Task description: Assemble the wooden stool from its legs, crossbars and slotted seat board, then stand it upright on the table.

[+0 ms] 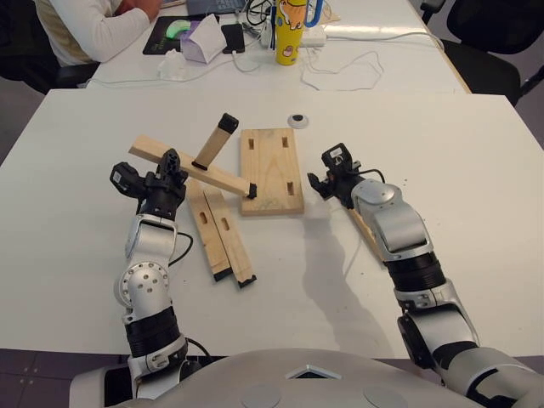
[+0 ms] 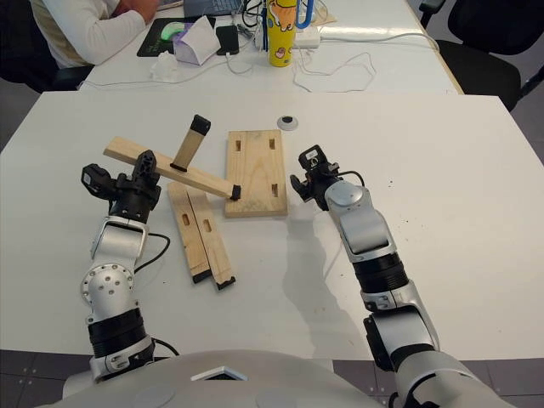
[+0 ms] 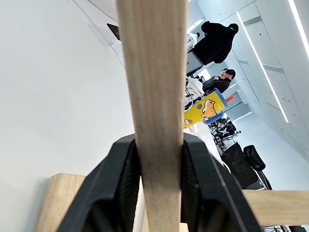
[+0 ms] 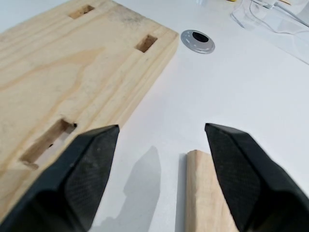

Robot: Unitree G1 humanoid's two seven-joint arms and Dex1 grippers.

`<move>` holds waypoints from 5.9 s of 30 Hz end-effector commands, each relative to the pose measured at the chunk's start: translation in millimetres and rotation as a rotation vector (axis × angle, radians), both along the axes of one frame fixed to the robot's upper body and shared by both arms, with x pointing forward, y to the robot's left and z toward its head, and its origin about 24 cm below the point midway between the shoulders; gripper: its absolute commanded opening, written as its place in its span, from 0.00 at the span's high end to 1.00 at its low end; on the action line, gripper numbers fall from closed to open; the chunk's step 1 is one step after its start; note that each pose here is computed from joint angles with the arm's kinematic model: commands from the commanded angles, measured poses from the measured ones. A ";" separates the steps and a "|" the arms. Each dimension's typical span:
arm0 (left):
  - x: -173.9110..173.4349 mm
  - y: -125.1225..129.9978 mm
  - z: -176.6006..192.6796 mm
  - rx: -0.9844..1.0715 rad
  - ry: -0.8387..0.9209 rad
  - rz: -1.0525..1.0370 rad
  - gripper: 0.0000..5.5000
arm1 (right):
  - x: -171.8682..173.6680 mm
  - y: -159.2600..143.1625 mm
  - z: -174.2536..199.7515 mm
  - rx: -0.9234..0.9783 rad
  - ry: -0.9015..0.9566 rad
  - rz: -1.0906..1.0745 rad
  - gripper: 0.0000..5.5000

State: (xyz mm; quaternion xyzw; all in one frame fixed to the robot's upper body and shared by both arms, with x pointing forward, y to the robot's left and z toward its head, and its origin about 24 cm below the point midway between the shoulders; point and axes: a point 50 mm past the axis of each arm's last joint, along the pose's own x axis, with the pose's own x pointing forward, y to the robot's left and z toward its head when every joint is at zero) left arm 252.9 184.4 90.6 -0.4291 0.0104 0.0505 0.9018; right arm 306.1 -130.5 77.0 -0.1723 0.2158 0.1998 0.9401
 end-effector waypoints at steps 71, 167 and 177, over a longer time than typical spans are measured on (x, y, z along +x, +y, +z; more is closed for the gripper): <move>12.1 -18.1 -23.8 0.620 -0.033 -0.332 0.81 | -28.5 26.9 -7.2 -0.027 0.014 0.352 0.40; 23.7 -30.8 48.1 0.650 -0.228 -0.379 0.81 | -22.8 14.9 -5.8 -0.020 -0.010 0.299 0.40; 24.1 -27.7 44.0 0.628 -0.214 -0.379 0.81 | -23.1 16.0 -6.9 -0.024 -0.009 0.301 0.40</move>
